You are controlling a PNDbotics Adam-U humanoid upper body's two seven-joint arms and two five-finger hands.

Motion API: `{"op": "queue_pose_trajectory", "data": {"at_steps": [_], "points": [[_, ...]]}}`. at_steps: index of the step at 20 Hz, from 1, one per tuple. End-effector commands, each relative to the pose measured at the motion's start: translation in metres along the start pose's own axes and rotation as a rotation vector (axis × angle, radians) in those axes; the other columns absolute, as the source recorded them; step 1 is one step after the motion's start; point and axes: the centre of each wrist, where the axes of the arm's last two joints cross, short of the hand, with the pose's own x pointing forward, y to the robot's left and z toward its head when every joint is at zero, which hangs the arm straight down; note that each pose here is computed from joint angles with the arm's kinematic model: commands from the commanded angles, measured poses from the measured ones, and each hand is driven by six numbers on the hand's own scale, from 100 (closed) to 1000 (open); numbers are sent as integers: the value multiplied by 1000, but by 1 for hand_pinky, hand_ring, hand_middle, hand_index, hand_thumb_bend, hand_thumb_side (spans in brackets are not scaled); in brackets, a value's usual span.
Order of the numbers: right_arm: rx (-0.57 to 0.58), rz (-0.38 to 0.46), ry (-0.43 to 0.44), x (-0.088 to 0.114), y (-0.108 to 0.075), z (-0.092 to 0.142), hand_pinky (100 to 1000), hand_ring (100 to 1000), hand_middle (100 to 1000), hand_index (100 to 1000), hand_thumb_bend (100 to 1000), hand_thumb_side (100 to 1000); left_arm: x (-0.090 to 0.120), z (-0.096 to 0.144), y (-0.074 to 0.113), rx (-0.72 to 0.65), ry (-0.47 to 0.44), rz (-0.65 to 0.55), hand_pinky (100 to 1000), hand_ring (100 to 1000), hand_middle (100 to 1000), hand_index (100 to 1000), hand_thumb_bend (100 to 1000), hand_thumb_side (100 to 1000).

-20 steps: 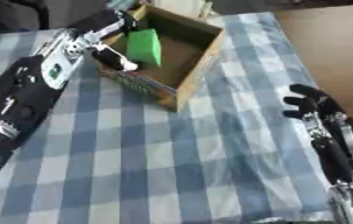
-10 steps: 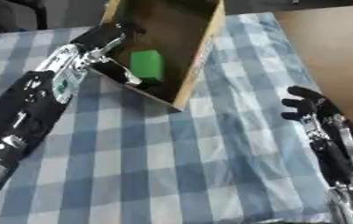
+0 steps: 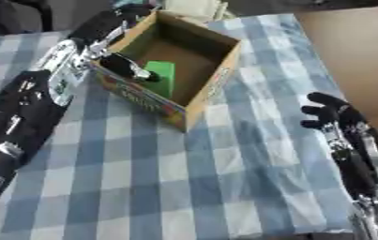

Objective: Pick up objects on the table and place them in the box.

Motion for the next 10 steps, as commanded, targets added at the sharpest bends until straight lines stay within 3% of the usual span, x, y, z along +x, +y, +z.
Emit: {"op": "queue_pose_trajectory", "data": {"at_steps": [1, 5, 10], "points": [[-4, 13, -24, 5, -5, -3, 729, 806, 825, 852, 100, 716, -7, -1, 33, 79, -7, -14, 918, 887, 948, 980, 931, 535], [-15, 22, -24, 5, -7, -3, 729, 806, 825, 852, 100, 714, -20, 14, 66, 173, -31, -22, 908, 873, 931, 974, 917, 508], [-28, 28, -22, 5, -9, -3, 729, 806, 824, 852, 100, 713, -30, 40, 85, 226, -57, -14, 889, 840, 873, 958, 869, 485]]}}
